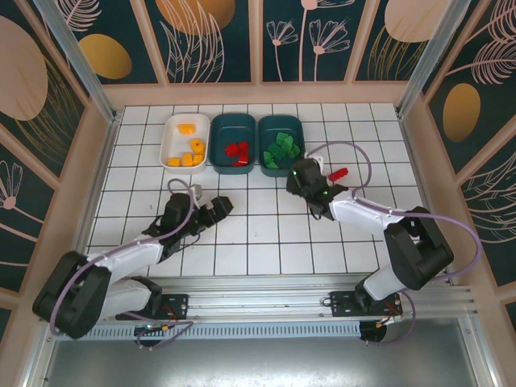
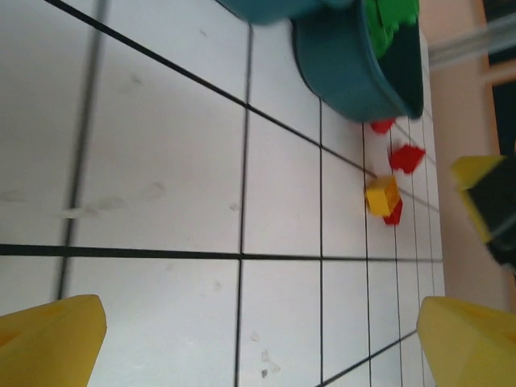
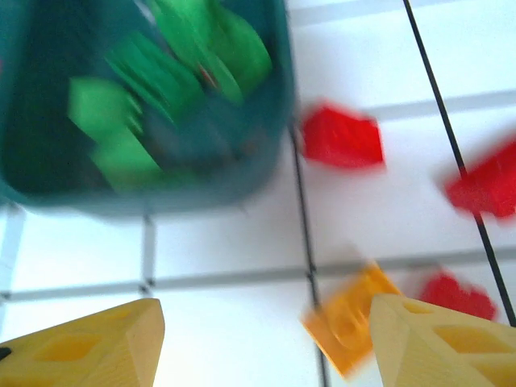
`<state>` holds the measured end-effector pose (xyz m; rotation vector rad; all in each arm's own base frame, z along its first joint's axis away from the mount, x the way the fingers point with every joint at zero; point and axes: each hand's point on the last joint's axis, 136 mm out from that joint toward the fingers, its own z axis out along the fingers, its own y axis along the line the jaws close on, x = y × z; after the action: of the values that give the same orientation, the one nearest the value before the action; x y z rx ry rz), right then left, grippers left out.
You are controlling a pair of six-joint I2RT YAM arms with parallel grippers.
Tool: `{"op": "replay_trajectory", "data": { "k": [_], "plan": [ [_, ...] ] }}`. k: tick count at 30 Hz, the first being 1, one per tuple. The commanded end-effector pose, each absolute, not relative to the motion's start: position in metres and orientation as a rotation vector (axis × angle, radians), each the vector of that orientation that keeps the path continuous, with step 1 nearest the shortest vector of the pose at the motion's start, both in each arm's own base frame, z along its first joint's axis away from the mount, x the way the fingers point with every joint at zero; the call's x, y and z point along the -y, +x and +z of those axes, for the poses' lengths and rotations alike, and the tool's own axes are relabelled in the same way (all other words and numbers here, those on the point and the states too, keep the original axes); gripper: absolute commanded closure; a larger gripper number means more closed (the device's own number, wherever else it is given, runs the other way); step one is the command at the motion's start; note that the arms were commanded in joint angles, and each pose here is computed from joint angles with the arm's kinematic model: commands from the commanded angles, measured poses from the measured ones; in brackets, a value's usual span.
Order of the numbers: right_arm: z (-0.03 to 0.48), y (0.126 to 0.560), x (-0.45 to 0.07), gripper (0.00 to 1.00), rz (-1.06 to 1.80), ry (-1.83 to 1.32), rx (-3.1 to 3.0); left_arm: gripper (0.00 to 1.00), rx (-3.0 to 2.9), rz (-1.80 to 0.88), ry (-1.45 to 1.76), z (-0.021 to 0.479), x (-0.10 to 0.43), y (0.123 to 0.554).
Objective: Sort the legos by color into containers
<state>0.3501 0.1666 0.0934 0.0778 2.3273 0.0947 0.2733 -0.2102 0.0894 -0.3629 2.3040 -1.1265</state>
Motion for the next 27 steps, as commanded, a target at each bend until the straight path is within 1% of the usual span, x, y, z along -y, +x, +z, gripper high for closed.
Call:
{"op": "replay_trajectory", "data": {
  "k": [1,6,11,15,20,27],
  "plan": [
    [0.085,0.346,-0.146,0.3,0.053,0.178,-2.327,0.01,-2.203,-1.24,-0.182,0.129,0.25,0.287],
    [0.065,0.353,-0.148,0.3,0.073,0.152,-2.385,0.01,-2.235,-1.278,-0.157,0.123,0.264,0.288],
    [0.049,0.361,-0.159,0.31,0.078,0.112,-2.433,0.01,-2.238,-1.206,-0.176,0.122,0.251,0.284],
    [0.047,0.369,-0.172,0.33,0.112,0.069,-2.435,0.02,-2.227,-1.168,-0.186,0.125,0.241,0.28],
    [0.051,0.374,-0.194,0.35,0.104,-0.056,-2.407,0.01,-2.215,-1.148,-0.185,0.127,0.237,0.279],
    [0.048,0.383,-0.178,0.34,0.073,0.031,-2.411,0.02,-2.224,-1.155,-0.179,0.125,0.24,0.28]
  ]
}}
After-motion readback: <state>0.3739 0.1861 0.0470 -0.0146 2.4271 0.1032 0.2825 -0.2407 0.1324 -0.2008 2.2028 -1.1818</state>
